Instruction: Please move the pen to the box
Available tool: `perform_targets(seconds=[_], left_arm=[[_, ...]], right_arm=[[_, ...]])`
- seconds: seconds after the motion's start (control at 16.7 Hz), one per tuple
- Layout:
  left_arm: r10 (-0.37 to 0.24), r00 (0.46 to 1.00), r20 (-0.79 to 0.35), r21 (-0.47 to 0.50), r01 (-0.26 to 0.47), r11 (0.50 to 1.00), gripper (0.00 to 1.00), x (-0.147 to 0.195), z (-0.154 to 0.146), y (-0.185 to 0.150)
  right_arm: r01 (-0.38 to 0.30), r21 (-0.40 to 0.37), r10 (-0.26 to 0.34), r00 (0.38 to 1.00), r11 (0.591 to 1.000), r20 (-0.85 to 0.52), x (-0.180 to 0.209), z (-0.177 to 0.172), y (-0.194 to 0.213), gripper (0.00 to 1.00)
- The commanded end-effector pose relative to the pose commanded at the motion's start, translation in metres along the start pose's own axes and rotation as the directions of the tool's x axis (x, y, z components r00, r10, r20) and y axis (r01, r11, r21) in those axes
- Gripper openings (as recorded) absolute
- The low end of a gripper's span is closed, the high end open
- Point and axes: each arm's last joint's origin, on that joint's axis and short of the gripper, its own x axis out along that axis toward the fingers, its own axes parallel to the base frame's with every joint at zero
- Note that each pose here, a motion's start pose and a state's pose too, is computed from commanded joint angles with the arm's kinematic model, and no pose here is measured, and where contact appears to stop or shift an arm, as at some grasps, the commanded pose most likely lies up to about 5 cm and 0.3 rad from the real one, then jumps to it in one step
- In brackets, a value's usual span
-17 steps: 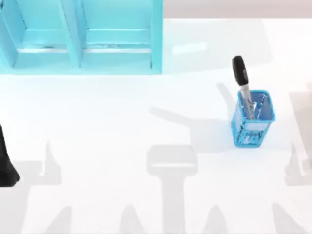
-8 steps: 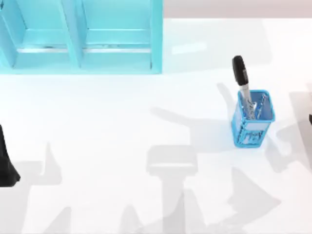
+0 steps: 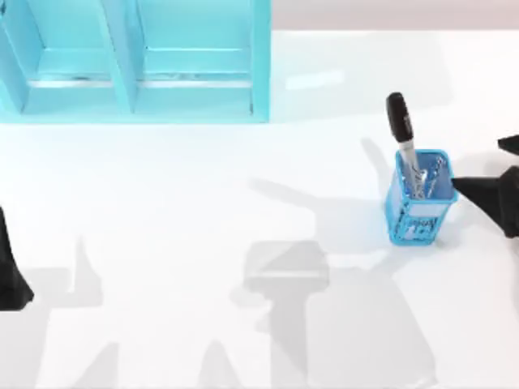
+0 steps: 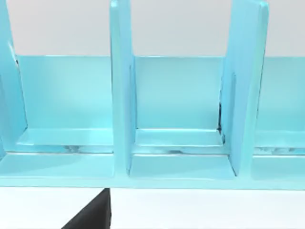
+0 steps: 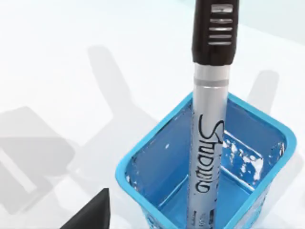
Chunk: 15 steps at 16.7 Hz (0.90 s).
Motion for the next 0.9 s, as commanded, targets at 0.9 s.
perform_targets(seconds=[0.9], left_arm=[[0.000,1.000,0.000,0.000,0.000,1.000,1.00,0.000,0.000,0.000]], right_arm=[[-0.098,0.014,0.098,0.995,0.995,-0.025,0.065,0.000,-0.019,1.00]])
